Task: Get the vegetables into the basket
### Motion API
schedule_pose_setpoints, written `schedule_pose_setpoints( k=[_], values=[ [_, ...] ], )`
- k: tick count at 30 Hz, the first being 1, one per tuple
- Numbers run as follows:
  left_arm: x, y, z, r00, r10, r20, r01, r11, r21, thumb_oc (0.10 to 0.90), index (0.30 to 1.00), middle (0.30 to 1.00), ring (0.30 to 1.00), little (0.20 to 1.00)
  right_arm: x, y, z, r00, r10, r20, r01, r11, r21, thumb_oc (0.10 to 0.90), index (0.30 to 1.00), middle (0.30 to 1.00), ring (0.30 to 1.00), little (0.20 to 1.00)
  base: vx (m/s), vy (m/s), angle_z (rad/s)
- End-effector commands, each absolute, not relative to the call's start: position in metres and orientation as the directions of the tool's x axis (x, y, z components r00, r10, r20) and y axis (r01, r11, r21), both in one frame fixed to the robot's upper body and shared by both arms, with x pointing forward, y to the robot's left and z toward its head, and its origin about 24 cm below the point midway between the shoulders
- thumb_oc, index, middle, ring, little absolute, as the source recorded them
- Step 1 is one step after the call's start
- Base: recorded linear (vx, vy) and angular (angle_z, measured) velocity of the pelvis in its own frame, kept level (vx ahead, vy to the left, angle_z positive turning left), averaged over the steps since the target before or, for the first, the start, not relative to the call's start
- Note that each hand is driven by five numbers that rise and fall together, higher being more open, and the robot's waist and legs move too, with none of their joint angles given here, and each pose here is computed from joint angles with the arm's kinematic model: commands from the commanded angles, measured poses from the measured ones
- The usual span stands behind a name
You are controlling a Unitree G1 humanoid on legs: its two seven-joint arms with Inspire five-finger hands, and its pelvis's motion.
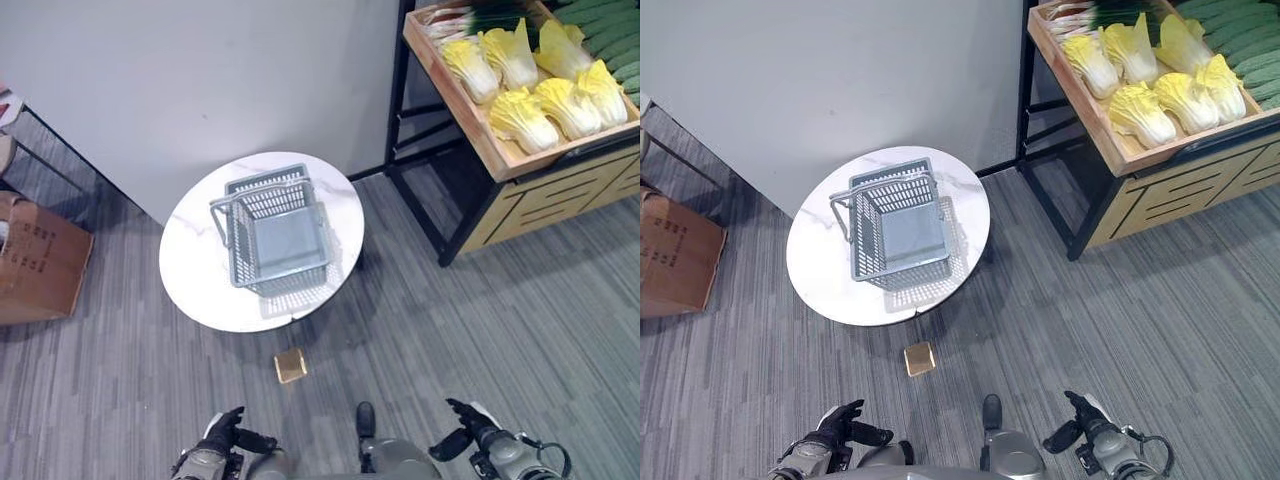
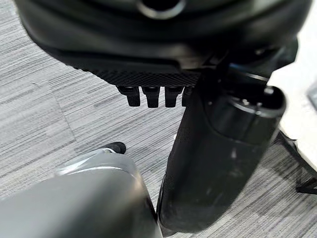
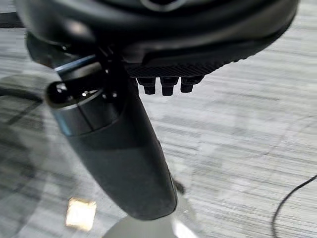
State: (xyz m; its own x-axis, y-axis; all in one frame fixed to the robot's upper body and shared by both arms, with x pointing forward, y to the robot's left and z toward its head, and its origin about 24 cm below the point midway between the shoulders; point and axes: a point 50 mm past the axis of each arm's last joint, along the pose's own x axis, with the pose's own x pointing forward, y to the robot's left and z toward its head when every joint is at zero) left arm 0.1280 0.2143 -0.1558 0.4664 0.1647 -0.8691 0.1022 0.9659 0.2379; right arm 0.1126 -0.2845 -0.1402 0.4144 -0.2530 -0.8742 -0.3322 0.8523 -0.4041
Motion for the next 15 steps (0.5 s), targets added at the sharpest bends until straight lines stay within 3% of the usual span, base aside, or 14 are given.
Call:
schedule_pose_setpoints(
  k=[1, 9, 15],
  values=[
    [0.129, 0.222, -0.154, 0.479, 0.180, -0.859, 0.115, 0.957, 0.265, 0.900, 1.000, 1.000, 1.000, 1.000, 0.106, -0.291, -0.139, 0.415, -0.266, -0.870, -0.315, 0.855, -0.412, 0.900, 1.000, 1.000, 1.000, 1.000, 0.15, 0.046, 0.00],
    [0.114, 0.231, -0.156, 0.438, 0.200, -0.877, 0.116, 0.954, 0.276, 0.900, 1.000, 1.000, 1.000, 1.000, 0.099, -0.283, -0.144, 0.400, -0.247, -0.883, -0.327, 0.861, -0.389, 0.900, 1.000, 1.000, 1.000, 1.000, 0.25, 0.151, -0.34],
    [0.125, 0.236, -0.151, 0.472, 0.199, -0.859, 0.154, 0.940, 0.303, 0.900, 1.000, 1.000, 1.000, 1.000, 0.104, -0.269, -0.147, 0.401, -0.200, -0.894, -0.379, 0.852, -0.361, 0.900, 1.000, 1.000, 1.000, 1.000, 0.17, 0.253, -0.40]
  ],
)
